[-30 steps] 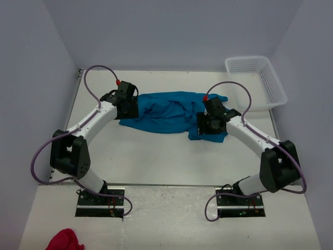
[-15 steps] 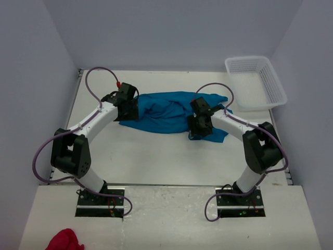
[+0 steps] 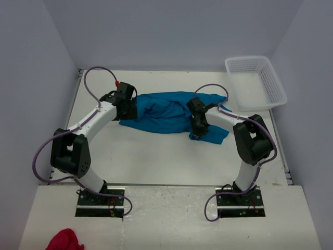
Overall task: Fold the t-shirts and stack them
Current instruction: Flatten out the tshirt
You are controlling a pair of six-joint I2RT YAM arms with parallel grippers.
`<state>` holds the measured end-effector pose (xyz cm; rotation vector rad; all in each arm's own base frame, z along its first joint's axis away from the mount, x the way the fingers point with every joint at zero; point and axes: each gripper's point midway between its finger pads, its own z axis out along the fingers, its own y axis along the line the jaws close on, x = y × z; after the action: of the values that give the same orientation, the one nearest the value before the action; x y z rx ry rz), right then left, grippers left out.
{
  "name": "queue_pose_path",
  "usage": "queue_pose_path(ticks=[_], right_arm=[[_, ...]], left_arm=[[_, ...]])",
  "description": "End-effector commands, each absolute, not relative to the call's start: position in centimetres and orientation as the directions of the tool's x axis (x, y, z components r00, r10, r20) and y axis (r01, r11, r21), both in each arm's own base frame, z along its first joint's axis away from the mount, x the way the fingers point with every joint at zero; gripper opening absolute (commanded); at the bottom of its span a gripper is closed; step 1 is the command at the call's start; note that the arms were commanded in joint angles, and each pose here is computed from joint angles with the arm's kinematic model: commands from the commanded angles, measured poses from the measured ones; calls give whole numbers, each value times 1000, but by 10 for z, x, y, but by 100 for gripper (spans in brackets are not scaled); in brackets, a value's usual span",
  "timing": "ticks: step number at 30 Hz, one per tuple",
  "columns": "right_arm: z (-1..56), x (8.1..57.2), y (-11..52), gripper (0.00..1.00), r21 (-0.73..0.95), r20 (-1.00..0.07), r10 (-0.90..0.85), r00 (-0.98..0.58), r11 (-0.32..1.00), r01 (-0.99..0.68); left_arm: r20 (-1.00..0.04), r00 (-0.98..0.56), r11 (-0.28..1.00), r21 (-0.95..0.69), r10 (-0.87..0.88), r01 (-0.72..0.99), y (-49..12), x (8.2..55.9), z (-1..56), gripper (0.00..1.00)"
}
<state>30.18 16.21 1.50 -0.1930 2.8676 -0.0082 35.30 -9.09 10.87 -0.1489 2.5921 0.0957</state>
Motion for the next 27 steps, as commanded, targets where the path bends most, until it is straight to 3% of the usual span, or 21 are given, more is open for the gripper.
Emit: queue_pose_path(ticks=[1, 5, 15, 18, 20, 22, 23, 24, 25, 27], right_arm=[[31, 315, 161, 0, -45, -327, -111, -938, 994, -102], [62, 318, 158, 0, -85, -420, -106, -901, 993, -77], [107, 309, 159, 0, -100, -494, -114, -862, 992, -74], [114, 328, 162, 0, -137, -511, -146, -847, 987, -88], [143, 372, 175, 0, -142, -586, -175, -791, 983, -113], [125, 411, 172, 0, -177, -525, -196, -828, 977, -119], [174, 454, 187, 11, -116, -625, -144, -767, 989, -91], [146, 469, 186, 18, -156, -562, -170, -810, 983, -98], [180, 491, 191, 33, -139, -625, -155, -765, 986, -86], [179, 494, 183, 56, -198, -610, -164, -775, 979, -52]], left_arm=[[-570, -818, 995, 8, -78, -100, -93, 361, 123, 72], [-565, -822, 996, 4, -70, -88, -94, 359, 120, 72], [-570, -819, 997, 0, -60, -73, -93, 354, 120, 72], [-571, -819, 998, -3, -56, -66, -94, 354, 122, 72], [-577, -815, 998, -8, -56, -63, -94, 354, 124, 72], [-574, -817, 998, -18, -56, -56, -97, 354, 125, 72], [-576, -815, 998, -25, -59, -54, -98, 355, 129, 72], [-572, -819, 998, -37, -57, -44, -101, 353, 132, 72], [-574, -817, 998, -44, -55, -37, -102, 353, 135, 72], [-589, -806, 998, -49, -57, -35, -100, 350, 143, 72]])
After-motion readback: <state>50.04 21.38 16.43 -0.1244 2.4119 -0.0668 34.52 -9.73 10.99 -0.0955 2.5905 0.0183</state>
